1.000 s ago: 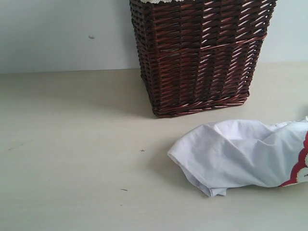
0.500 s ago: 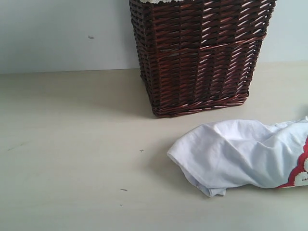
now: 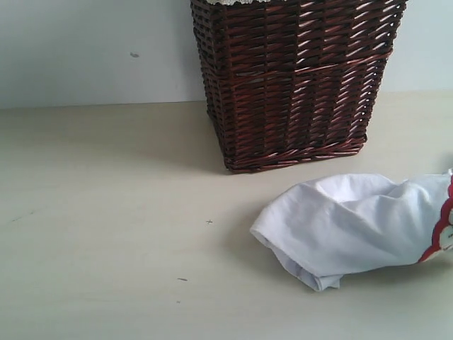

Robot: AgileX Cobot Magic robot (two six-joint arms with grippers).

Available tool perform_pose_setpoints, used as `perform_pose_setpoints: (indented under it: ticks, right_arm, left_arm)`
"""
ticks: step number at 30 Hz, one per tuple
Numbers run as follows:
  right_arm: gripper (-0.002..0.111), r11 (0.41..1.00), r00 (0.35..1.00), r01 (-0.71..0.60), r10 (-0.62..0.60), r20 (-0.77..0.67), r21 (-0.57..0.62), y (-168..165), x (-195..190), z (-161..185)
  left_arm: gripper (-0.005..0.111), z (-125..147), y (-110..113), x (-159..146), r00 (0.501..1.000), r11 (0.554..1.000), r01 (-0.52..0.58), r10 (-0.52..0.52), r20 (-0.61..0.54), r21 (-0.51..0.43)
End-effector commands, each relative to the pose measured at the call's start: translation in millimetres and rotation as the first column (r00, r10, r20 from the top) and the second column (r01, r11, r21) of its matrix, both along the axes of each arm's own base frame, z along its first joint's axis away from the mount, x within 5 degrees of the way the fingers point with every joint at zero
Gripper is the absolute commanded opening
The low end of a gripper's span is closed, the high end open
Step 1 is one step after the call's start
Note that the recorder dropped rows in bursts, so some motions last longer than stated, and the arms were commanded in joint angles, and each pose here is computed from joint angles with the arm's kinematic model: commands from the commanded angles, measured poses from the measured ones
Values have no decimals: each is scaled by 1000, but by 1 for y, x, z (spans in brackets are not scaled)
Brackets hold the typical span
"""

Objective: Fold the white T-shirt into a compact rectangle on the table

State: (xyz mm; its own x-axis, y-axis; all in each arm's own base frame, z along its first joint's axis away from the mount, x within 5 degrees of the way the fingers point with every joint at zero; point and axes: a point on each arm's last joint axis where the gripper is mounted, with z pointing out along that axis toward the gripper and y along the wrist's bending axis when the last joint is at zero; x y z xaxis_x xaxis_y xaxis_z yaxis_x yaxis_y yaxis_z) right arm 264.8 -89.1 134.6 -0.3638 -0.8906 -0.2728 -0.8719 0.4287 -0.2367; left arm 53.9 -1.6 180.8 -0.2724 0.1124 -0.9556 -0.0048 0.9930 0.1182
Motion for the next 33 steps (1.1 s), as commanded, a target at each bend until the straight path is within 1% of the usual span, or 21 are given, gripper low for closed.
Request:
perform_pose_setpoints:
  ticks: [1,5,6,10,14,17,19,22,30,31,33]
  right_arm:
    - [49,983,980,172,-178,87,68,-6,17,-7]
    - [49,952,951,283,-294,92,120,-8,23,-13]
    - [49,947,948,294,-306,91,128,-7,23,-14]
    - [49,939,933,330,-340,118,98,-12,25,-13]
    - [49,907,892,419,-420,166,45,-22,27,-13]
    - [47,895,879,446,-444,171,31,-25,27,-16]
    - [43,894,882,446,-445,155,30,-25,27,-21]
    - [34,896,889,442,-443,119,38,-23,27,-30]
    - [8,910,917,393,-398,14,131,-11,24,-40]
    - [6,905,913,404,-409,8,135,-11,24,-41]
    - [5,891,900,431,-435,-1,146,-11,24,-41]
  left_arm:
    - [0,1,0,0,1000,1000,4,-4,11,-1]
    - [0,1,0,0,1000,1000,4,-4,11,-1]
    - [0,1,0,0,1000,1000,4,-4,11,-1]
    - [0,1,0,0,1000,1000,4,-4,11,-1]
    - [0,1,0,0,1000,1000,4,-4,11,-1]
    - [0,1,0,0,1000,1000,4,-4,11,-1]
    - [0,1,0,0,1000,1000,4,-4,11,-1]
    - [0,1,0,0,1000,1000,4,-4,11,-1]
    - [0,1,0,0,1000,1000,4,-4,11,-1]
    - [0,1,0,0,1000,1000,4,-4,11,-1]
    - [0,1,0,0,1000,1000,4,-4,11,-1]
